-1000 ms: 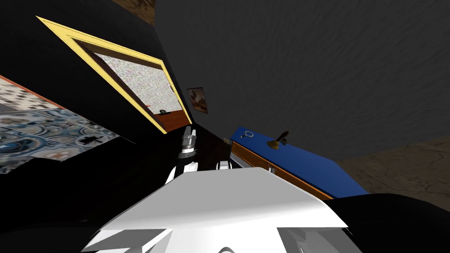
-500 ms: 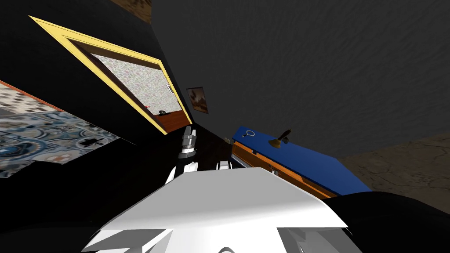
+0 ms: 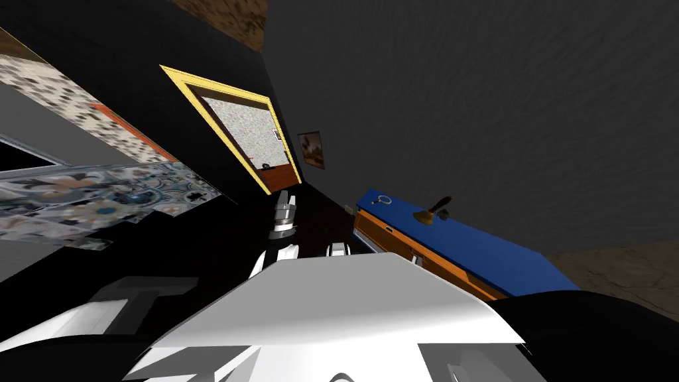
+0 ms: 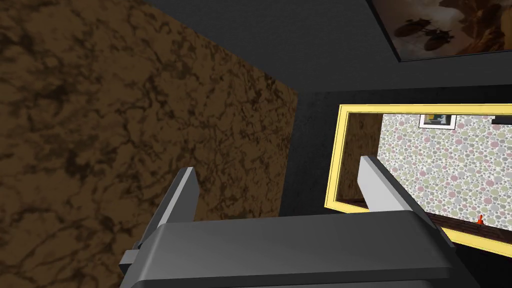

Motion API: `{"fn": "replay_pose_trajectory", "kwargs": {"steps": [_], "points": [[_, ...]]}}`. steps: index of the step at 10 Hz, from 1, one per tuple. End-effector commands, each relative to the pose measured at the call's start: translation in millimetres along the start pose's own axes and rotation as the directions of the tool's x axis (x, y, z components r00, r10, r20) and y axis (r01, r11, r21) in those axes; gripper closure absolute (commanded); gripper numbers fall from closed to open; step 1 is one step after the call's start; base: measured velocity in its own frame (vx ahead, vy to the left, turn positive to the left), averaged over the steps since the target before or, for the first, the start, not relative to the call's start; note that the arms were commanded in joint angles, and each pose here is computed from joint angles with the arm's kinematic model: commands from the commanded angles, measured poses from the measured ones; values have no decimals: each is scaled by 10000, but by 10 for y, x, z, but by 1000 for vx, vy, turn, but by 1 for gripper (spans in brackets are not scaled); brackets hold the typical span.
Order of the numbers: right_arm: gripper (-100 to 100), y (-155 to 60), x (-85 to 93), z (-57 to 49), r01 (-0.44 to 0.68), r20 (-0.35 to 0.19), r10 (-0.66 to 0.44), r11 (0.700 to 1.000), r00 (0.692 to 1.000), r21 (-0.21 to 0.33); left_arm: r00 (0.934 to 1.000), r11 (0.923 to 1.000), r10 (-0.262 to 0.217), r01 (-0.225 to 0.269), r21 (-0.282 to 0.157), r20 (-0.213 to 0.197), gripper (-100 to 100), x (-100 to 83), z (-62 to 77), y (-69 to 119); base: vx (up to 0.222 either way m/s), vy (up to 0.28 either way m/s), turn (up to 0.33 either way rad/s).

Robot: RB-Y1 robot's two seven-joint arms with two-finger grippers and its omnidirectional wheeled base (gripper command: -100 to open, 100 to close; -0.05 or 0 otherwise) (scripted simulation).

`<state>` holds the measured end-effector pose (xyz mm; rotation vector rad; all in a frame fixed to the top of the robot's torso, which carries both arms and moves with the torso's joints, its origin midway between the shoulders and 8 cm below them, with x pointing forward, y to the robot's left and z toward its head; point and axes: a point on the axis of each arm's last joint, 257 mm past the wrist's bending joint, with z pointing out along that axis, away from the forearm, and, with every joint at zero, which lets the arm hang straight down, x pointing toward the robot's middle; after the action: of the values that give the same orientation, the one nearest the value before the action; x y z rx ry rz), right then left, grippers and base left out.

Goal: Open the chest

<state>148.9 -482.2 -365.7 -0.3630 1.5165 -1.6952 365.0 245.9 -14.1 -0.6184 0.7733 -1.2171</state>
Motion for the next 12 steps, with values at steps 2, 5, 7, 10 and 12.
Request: {"fn": "replay_pose_trajectory", "kwargs": {"steps": [2,5,7,10,12], "points": [[100,-22,46,198,398,-1029,-332,9972,9941,636,10000,10000,2,-2,-6,1,0,-1,-2,2,-139,-3,263],[100,-48,111,311,682,-1836,-489,9927,9818,999,10000,10000,3,-3,-7,1,0,-1,-2,2,-163,-8,298],[100,-120,204,355,788,-2122,-514,9893,9759,1229,10000,10000,1,-1,-4,1,0,-1,-1,1,-151,3,280],[100,-140,279,428,1076,-2963,-600,9833,9532,1471,10000,10000,2,-2,-4,0,0,-1,-1,1,-175,-7,306],[100,-133,332,467,1319,-3735,-649,9788,9254,1568,10000,10000,1,-1,-4,1,0,-1,-1,1,-181,47,361]]}}
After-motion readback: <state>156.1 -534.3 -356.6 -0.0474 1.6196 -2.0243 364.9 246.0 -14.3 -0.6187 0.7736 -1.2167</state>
